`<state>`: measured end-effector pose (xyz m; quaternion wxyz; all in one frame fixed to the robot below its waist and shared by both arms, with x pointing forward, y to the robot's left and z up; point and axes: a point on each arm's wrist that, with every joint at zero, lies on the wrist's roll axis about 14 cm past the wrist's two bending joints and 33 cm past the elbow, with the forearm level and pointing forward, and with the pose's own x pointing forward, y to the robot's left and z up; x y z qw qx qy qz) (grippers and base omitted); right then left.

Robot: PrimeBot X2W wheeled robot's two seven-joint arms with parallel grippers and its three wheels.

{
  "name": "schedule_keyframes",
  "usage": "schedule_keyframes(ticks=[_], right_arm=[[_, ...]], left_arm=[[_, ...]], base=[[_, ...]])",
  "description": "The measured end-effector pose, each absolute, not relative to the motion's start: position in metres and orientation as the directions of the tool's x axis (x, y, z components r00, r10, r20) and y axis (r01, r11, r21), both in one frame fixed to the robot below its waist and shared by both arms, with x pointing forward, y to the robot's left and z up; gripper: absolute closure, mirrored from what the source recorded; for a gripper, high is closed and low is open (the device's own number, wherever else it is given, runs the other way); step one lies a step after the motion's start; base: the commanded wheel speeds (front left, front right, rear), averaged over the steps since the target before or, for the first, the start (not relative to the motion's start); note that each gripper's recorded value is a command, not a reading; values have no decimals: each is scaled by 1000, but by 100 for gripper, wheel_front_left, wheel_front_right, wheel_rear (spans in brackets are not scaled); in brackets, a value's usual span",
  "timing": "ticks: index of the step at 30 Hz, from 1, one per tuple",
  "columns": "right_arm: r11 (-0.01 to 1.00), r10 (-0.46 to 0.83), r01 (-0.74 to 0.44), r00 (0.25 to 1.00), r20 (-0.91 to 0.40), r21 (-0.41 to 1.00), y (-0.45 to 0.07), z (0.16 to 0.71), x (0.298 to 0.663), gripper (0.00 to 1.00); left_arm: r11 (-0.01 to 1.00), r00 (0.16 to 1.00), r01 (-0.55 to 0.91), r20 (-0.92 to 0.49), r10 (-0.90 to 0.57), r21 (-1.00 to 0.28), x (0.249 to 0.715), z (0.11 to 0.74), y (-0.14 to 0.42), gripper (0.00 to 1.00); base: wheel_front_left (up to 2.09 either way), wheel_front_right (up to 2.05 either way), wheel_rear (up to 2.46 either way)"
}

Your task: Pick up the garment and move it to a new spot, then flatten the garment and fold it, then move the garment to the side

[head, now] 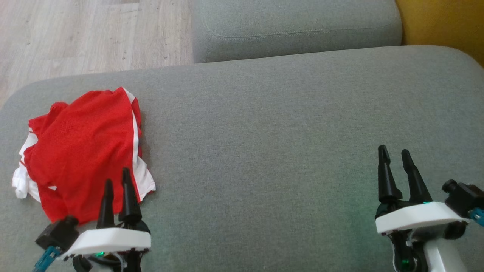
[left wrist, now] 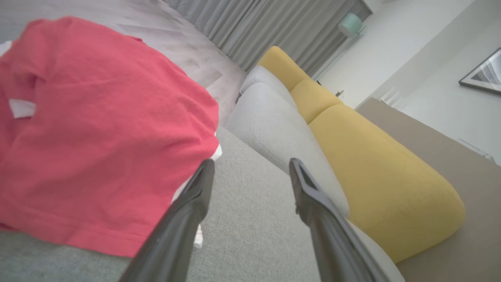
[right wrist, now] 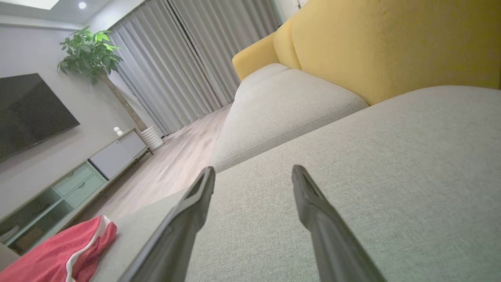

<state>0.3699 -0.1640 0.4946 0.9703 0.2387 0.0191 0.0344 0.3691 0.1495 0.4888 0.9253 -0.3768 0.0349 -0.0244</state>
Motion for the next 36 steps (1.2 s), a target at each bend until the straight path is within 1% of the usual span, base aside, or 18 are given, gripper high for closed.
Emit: schedule_keyframes(ticks=[19, 31, 36], right_arm=[[971, 122, -125, 992, 26, 205, -154, 505, 370, 0], [983, 184, -185, 979, 84, 10, -139, 521, 374, 0], [979, 203, -202, 973, 108, -25, -133, 526, 374, 0]], left_arm=[[867, 992, 108, -9, -128, -486, 368, 494, 131, 0], [949, 985, 169, 26, -168, -265, 368, 500, 118, 0], [955, 983, 182, 49, -175, -235, 368, 505, 116, 0]], base=[[0, 0, 0], [0, 0, 0], [0, 0, 0]])
